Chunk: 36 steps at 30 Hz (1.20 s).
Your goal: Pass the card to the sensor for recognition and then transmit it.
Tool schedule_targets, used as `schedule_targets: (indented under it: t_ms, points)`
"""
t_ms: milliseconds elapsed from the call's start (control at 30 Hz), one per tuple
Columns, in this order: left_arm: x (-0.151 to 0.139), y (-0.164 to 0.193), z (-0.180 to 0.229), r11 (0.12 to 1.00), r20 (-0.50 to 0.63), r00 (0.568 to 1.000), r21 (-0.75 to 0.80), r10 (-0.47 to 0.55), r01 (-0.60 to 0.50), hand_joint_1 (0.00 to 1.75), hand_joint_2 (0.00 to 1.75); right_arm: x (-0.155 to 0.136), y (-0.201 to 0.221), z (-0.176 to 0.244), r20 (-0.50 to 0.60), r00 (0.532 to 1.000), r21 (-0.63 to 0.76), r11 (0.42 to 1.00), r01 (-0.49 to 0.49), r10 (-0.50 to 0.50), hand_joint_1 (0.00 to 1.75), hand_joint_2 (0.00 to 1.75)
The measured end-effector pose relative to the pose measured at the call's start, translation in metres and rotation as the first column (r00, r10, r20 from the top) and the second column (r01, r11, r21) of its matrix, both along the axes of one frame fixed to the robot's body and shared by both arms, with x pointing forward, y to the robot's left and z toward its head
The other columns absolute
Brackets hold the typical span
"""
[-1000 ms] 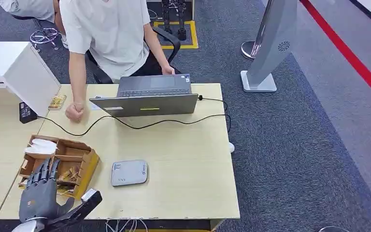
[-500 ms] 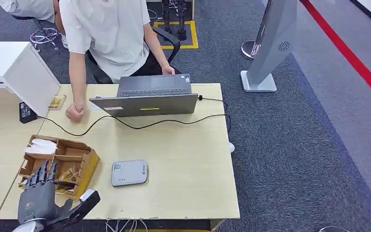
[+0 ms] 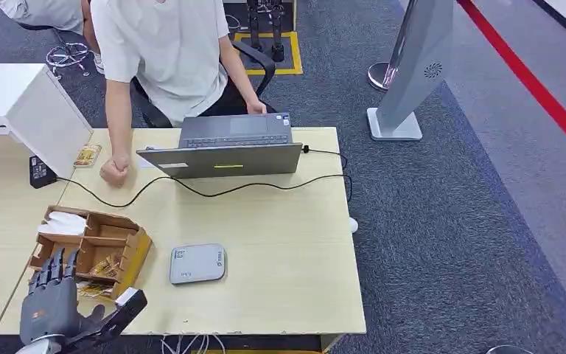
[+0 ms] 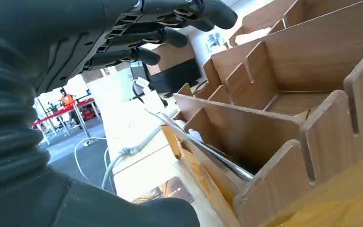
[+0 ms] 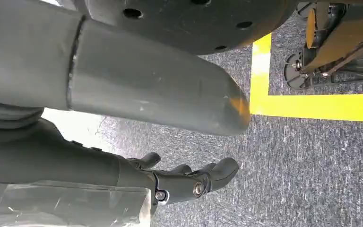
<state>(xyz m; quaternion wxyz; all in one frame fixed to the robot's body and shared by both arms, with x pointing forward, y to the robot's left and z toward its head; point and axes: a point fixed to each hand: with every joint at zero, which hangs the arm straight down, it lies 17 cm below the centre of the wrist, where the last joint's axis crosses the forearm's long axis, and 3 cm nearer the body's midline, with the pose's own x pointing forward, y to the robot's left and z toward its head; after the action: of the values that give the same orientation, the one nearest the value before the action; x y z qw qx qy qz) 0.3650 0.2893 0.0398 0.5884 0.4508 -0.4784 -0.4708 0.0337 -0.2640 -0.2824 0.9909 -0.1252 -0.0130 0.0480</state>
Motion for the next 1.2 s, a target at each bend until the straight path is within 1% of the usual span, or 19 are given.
schedule_targets:
  t_ms: [267,300,333,667,1200]
  points:
    - [0.001,0.001,0.002,1.0,0.009,1.0,0.002,0.006,-0.006,0.0,1.75,0.0,0.0,0.0,0.0,1.0,0.0,1.0,0.0,0.0,0.0,0.0]
    - [0.001,0.001,0.002,1.0,0.011,1.0,0.001,0.008,-0.008,0.4,1.75,0.0,0.0,0.0,0.0,1.0,0.0,1.0,0.0,0.0,0.0,0.0]
    - [0.001,0.001,0.003,1.0,0.017,1.0,0.003,0.006,-0.006,1.75,1.75,0.0,0.0,0.0,0.0,1.0,0.0,1.0,0.0,0.0,0.0,0.0]
    - [0.003,-0.009,0.006,0.999,0.031,0.999,-0.045,-0.025,0.026,1.75,1.75,0.0,0.0,0.0,-0.001,1.0,0.002,1.0,0.011,-0.011,0.0,0.0]
    - [0.003,-0.013,0.005,0.998,0.022,0.999,-0.061,-0.026,0.028,1.75,1.75,0.0,0.0,0.0,0.0,1.0,0.001,1.0,0.011,-0.011,0.0,0.0]
